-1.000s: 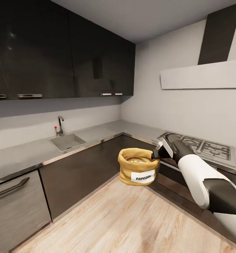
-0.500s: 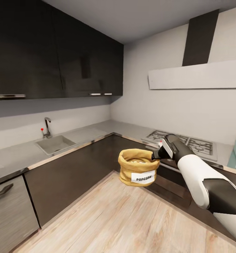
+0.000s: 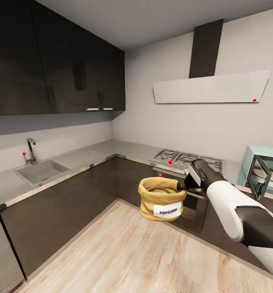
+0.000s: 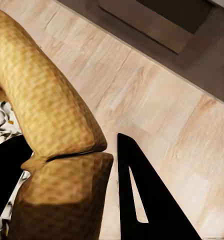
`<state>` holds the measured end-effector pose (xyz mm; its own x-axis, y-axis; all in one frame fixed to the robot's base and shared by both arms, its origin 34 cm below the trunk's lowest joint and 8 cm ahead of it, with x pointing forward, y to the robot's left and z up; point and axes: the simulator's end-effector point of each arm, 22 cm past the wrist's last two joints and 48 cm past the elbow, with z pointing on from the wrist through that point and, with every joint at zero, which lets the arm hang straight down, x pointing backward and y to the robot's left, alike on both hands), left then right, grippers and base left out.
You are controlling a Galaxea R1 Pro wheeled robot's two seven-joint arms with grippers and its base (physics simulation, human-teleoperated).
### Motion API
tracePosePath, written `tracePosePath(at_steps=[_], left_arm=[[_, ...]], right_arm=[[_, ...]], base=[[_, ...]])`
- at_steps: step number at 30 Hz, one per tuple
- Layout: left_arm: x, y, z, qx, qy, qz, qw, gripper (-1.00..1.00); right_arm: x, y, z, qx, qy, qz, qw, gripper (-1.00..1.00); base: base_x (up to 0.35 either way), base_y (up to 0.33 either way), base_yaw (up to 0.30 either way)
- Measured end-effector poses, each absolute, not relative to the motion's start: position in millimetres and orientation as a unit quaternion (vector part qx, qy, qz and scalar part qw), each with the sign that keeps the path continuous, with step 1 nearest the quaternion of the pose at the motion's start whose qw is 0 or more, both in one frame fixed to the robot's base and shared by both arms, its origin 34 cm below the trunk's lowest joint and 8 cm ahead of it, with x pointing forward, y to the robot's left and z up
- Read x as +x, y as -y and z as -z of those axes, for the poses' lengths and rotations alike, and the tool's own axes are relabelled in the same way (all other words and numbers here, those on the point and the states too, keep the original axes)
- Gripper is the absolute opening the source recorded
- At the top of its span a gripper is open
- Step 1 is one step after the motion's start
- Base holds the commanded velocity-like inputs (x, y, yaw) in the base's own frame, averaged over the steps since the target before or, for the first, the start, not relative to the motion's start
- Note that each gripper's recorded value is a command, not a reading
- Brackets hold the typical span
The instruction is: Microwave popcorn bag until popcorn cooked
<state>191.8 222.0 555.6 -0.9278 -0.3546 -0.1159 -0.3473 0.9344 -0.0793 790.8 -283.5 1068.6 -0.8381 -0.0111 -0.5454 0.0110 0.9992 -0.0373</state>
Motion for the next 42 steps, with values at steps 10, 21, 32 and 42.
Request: tracePosePath(at_steps=[10,21,32,42], left_arm=[[192,-221,-556,-0.179,-0.981,0.03,0.064,1.0],[191,-221,-556,-0.178,-0.982,0.03,0.063,1.0],[191,-220,-556,-0.178,-0.981,0.031,0.063,1.0],[191,-220,-555,-0.178,-0.982,0.028,0.062,1.0]], right_arm=[[791,283,-1068,0.0,-0.959,0.019,0.284,-1.0],[791,274,-1068,-0.005,-0.958,0.015,0.285,-1.0],[792,274,-1068,-0.004,-0.958,0.012,0.286,-1.0],[792,277,-1068,-0.003,-0.958,0.015,0.286,-1.0]], base=[[0.0,0.0,-0.263],[0.0,0.0,-0.262],[0.0,0.0,-0.031],[-0.206,0.0,0.0]])
